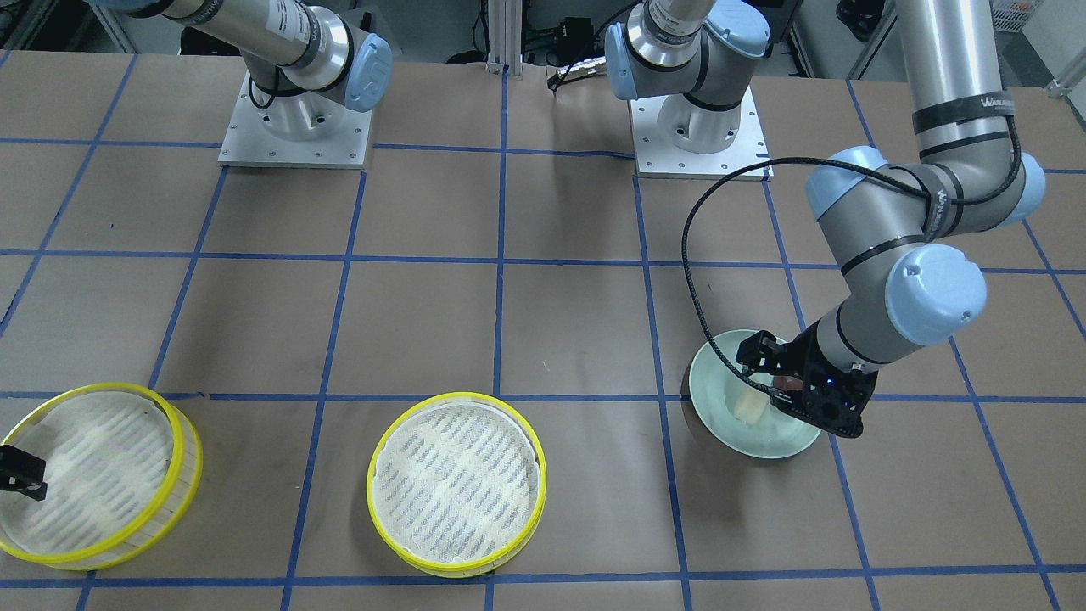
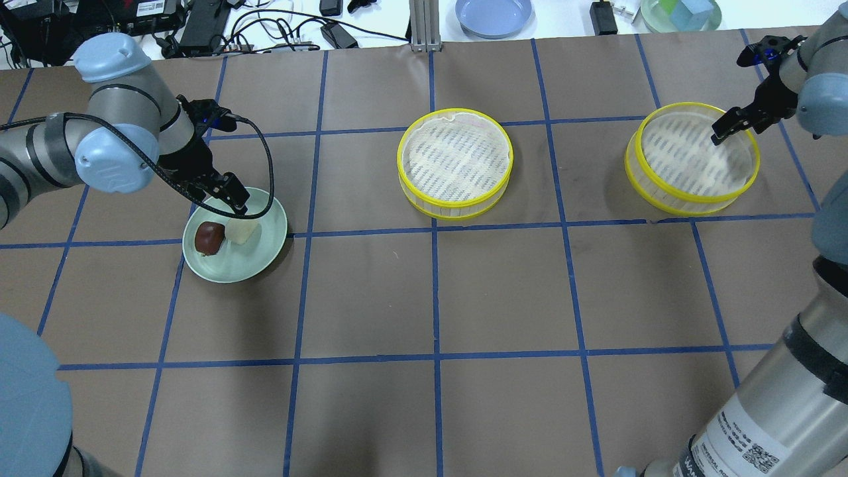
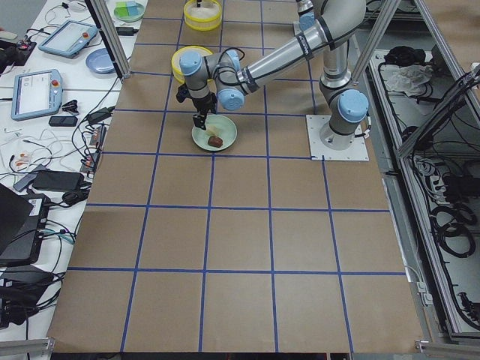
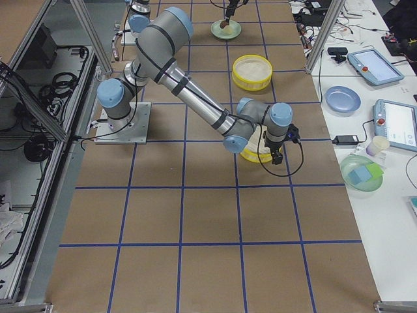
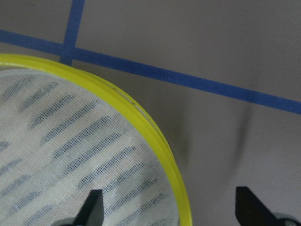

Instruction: Stack buns with steamer

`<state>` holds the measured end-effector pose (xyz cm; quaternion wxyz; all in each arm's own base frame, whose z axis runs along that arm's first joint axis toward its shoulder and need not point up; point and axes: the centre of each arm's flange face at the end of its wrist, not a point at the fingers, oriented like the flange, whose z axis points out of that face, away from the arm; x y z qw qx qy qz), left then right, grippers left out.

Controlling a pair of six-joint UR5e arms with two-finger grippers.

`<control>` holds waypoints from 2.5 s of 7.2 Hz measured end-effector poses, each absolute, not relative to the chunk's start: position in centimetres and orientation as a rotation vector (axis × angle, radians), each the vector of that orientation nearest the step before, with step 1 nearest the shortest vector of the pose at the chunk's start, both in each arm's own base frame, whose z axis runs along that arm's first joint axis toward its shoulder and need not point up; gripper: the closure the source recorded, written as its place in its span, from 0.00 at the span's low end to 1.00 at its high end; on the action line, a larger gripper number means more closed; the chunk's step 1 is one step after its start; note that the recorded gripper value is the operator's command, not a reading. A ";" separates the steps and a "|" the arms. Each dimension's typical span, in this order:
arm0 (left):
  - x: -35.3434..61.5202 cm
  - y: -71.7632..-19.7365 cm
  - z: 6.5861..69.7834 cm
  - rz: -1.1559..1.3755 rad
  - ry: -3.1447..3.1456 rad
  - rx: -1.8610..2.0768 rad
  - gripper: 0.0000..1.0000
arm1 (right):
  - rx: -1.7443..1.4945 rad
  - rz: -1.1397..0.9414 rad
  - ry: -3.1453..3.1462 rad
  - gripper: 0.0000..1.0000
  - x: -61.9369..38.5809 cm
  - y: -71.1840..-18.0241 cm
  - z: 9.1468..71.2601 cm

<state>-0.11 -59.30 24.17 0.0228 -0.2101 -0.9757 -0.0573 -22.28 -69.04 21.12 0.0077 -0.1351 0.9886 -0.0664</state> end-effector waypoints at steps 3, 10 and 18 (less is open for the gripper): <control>-0.1 -59.5 20.0 -0.256 -2.982 -0.681 1.00 | -0.520 -0.235 3.065 0.85 -22.3 -69.1 21.0; -7.1 -63.9 30.5 0.126 -2.970 -0.143 1.00 | -0.507 -0.256 3.072 0.99 -19.2 -68.8 26.3; -27.8 -65.5 24.5 0.238 -2.575 0.305 0.00 | -0.296 -0.157 3.088 1.00 -7.0 -67.4 31.8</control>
